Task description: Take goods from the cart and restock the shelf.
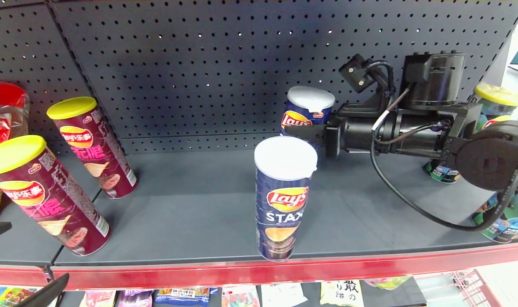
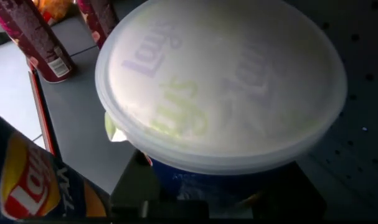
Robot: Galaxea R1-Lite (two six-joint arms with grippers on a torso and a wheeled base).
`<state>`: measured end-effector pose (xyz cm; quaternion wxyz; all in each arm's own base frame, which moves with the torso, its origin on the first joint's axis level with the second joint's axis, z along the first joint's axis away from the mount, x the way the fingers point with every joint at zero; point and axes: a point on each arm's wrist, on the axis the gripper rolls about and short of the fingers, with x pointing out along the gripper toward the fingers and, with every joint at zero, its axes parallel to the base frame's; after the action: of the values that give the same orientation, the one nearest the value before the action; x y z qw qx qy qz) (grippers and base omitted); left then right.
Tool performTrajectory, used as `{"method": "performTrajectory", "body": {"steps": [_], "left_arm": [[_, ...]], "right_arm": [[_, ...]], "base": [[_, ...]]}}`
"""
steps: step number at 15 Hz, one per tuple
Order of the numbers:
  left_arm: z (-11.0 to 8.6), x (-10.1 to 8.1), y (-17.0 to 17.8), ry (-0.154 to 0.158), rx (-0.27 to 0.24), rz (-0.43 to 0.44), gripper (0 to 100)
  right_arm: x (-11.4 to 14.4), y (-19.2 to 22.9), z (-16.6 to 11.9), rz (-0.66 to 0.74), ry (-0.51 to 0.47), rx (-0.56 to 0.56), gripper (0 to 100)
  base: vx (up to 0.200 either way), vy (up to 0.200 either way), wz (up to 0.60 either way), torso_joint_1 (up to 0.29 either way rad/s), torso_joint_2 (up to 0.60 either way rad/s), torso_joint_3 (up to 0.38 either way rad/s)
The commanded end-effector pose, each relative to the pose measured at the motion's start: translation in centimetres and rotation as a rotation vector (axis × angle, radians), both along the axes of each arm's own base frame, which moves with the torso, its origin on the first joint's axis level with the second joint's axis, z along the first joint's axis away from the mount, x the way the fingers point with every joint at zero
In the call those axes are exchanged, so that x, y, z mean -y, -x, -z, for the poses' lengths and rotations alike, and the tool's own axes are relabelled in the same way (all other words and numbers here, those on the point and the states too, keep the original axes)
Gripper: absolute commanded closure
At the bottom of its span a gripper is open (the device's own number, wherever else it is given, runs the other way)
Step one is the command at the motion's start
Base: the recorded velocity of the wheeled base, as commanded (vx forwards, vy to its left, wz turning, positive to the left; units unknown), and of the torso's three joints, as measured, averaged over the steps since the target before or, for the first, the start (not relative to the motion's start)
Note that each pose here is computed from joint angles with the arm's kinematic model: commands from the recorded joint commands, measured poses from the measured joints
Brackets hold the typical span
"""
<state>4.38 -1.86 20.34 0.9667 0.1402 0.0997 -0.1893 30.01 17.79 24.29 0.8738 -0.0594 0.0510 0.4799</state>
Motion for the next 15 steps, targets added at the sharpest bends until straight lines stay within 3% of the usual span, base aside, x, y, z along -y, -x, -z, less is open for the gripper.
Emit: {"method": "performTrajectory", "body": {"steps": [1, 15], "left_arm": [[0.0, 0.1, -0.2, -0.004, -0.007, -0.001, 0], [-0.1, 0.1, -0.1, -0.003, -0.003, -0.003, 0]], "right_arm": [[-0.3, -0.3, 0.6, -0.004, 0.007, -0.012, 100], [-1.4, -2.1, 1.3, -0.005, 0.01, -0.011, 100]], "base": [[0.0, 0.0, 0.0, 0.0, 0.0, 0.0], [0.0, 0.0, 0.0, 0.0, 0.0, 0.0]]}}
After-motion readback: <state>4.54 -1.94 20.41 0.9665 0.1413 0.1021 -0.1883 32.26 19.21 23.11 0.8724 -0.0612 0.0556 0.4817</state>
